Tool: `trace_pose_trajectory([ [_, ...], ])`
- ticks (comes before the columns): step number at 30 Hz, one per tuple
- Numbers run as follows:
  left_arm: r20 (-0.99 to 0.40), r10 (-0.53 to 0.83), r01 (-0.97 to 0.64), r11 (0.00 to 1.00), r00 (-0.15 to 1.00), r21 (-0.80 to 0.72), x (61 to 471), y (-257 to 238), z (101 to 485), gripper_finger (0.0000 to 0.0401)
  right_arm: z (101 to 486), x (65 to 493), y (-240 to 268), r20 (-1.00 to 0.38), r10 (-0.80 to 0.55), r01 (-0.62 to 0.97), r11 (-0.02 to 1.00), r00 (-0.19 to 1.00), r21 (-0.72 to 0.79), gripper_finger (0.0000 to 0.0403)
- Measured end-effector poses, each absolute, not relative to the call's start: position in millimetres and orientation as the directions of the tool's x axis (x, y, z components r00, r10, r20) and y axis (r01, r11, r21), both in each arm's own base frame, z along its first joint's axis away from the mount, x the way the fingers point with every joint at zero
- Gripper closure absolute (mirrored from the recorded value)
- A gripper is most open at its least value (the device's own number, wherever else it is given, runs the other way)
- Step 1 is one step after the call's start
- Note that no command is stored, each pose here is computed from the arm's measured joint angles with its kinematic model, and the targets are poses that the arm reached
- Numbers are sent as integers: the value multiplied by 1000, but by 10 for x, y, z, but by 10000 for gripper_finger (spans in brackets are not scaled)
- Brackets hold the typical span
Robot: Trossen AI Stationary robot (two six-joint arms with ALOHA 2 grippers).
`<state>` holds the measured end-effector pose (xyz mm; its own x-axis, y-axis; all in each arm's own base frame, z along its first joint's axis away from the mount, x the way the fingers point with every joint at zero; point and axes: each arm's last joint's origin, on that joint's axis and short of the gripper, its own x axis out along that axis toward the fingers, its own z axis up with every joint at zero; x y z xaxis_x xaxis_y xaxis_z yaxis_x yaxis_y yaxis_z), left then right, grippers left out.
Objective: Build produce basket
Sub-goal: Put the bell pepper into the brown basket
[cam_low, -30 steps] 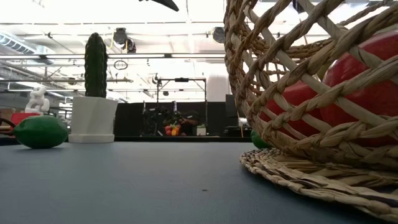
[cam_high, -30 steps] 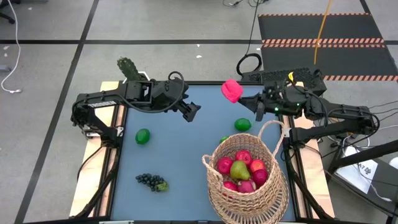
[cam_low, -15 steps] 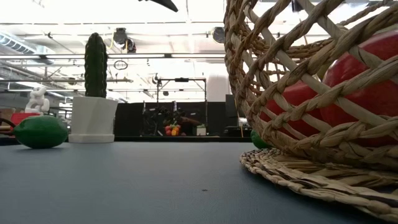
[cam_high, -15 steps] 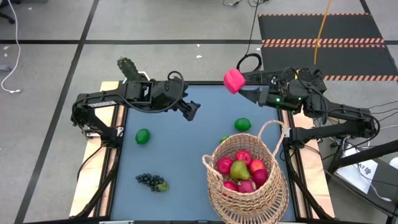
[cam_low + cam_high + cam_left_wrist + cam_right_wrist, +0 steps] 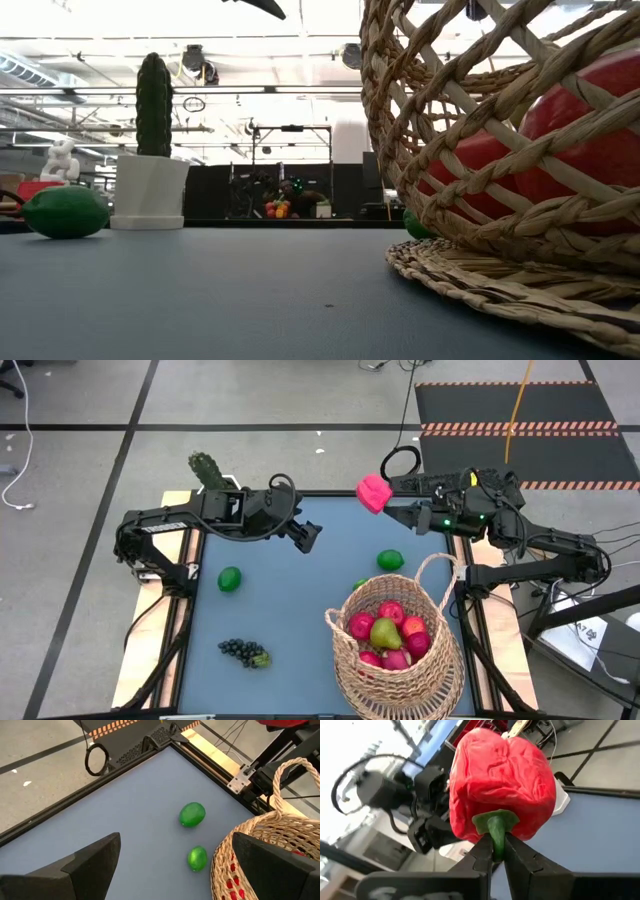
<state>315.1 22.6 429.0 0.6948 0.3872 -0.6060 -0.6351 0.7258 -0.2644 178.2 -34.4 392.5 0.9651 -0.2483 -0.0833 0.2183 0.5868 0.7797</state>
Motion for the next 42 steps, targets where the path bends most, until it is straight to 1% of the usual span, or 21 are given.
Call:
trace_pose_trajectory([
  [3, -606, 387, -635, 726, 695, -265, 3150, 226, 4291, 18, 3910, 1780, -331, -100, -205, 211, 644, 974, 736, 377],
  [6, -606, 387, -635, 726, 695, -265, 3150, 226, 4291, 18, 3881, 1777, -314, -130, -152, 199, 678, 980, 708, 376],
  [9, -606, 386, -635, 724, 696, -268, 3151, 221, 4291, 18, 3838, 1774, -297, -173, -95, 190, 689, 980, 699, 377],
  [14, -605, 386, -639, 718, 696, -277, 3151, 220, 4292, 18, 3835, 1772, -268, -178, 6, 127, 678, 984, 724, 379],
  [19, -605, 386, -633, 728, 696, -264, 3151, 220, 4292, 18, 3920, 1717, -225, -215, 36, 139, 659, 976, 739, 379],
  [25, -619, 385, -630, 739, 684, -237, 3139, 221, 4278, 18, 4101, 1591, -202, -340, 36, 228, 675, 940, 702, 380],
  [28, -663, 392, -670, 707, 638, -227, 3091, 229, 4234, 18, 4208, 1563, -196, -414, 46, 268, 694, 909, 668, 380],
  [30, -683, 407, -705, 673, 606, -225, 3062, 262, 4211, 18, 4251, 1577, -187, -473, 77, 296, 690, 878, 661, 380],
  [32, -691, 413, -718, 659, 593, -223, 3049, 291, 4204, 18, 4300, 1619, -168, -516, 112, 312, 681, 849, 662, 380],
  [37, -703, 395, -698, 688, 592, -200, 3043, 315, 4197, 18, 4394, 1779, -89, -581, 169, 364, 634, 796, 682, 380],
  [42, -751, 381, -701, 697, 540, -151, 2987, 364, 4153, 18, 4450, 1923, 53, -640, 235, 425, 577, 732, 698, 380],
])
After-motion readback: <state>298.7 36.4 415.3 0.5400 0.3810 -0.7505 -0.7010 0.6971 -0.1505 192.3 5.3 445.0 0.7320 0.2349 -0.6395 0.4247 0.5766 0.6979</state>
